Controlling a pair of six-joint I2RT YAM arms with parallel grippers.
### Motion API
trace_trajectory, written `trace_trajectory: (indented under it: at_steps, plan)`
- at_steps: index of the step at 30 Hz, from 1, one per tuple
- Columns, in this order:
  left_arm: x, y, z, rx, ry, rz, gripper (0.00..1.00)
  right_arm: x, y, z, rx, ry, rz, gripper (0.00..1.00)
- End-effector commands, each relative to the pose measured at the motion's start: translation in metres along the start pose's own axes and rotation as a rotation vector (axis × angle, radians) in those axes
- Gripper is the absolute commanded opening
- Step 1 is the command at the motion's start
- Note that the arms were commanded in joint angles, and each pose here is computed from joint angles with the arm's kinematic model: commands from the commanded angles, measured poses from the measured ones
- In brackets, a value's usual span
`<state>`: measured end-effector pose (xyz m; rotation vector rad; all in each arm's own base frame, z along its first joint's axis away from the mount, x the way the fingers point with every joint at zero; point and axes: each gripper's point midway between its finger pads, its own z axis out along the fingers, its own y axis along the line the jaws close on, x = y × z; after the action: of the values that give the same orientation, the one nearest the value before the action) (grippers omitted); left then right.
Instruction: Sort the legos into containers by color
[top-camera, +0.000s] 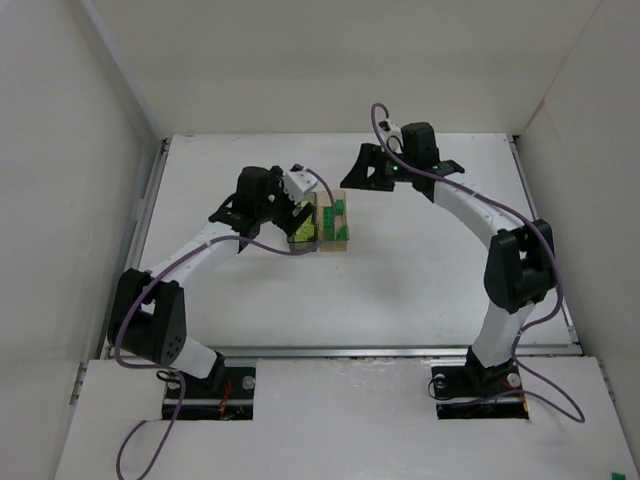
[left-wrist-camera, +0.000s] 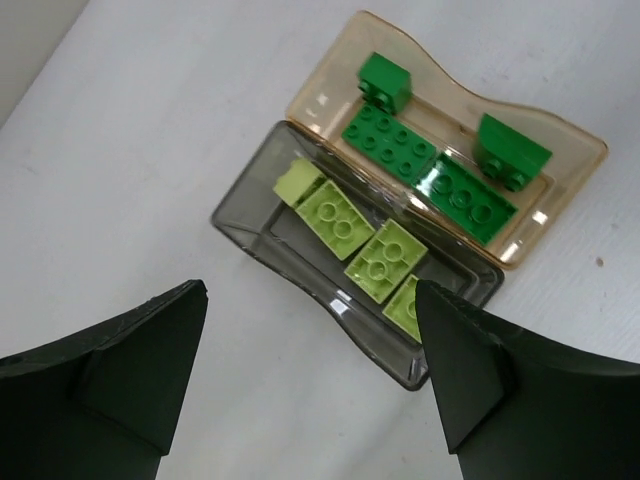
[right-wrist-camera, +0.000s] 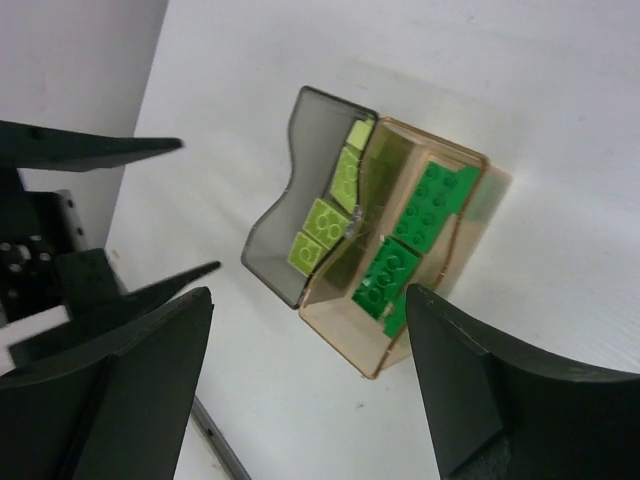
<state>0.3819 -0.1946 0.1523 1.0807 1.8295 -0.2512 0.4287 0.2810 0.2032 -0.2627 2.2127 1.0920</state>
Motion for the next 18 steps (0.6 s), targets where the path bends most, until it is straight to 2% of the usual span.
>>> trace_trajectory:
  at_steps: [1, 4, 5, 7, 8, 9, 10, 12, 13, 14, 16, 18]
  plan:
    - [-0.061, 0.055, -0.034, -0.250, -0.152, -0.132, 0.83, -0.052, 0.017, -0.045, 0.048, -0.156, -0.088, 0.83]
    - [-0.072, 0.105, -0.064, -0.530, -0.237, -0.342, 0.86, -0.072, -0.013, -0.084, 0.257, -0.280, -0.087, 0.83]
    - [-0.054, 0.135, -0.084, -0.719, -0.203, -0.407, 0.88, -0.078, -0.022, -0.098, 0.324, -0.326, -0.083, 0.84]
    - [-0.029, 0.157, -0.104, -0.884, -0.165, -0.491, 0.88, -0.084, -0.061, -0.134, 0.542, -0.423, -0.045, 0.84]
    - [-0.011, 0.171, -0.122, -0.977, -0.138, -0.523, 0.88, -0.089, -0.059, -0.163, 0.608, -0.489, -0.056, 0.86]
    - [0.010, 0.180, -0.138, -1.087, -0.086, -0.555, 0.88, -0.088, -0.064, -0.181, 0.683, -0.530, -0.048, 0.95]
    - [0.029, 0.182, -0.147, -1.132, -0.042, -0.577, 0.88, -0.091, -0.084, -0.216, 0.864, -0.622, -0.023, 1.00]
    - [0.065, 0.193, -0.175, -1.251, 0.020, -0.652, 0.88, -0.082, -0.087, -0.263, 1.006, -0.744, -0.006, 1.00]
    - [0.078, 0.193, -0.184, -1.270, 0.056, -0.682, 0.88, -0.078, -0.095, -0.293, 1.139, -0.824, 0.018, 1.00]
    - [0.101, 0.194, -0.200, -1.322, 0.076, -0.744, 0.88, -0.069, -0.094, -0.314, 1.184, -0.893, 0.031, 1.00]
    - [0.122, 0.191, -0.217, -1.365, 0.105, -0.792, 0.88, -0.056, -0.098, -0.347, 1.309, -1.004, 0.076, 1.00]
    - [0.140, 0.183, -0.229, -1.379, 0.127, -0.819, 0.89, -0.044, -0.102, -0.357, 1.357, -1.017, 0.078, 1.00]
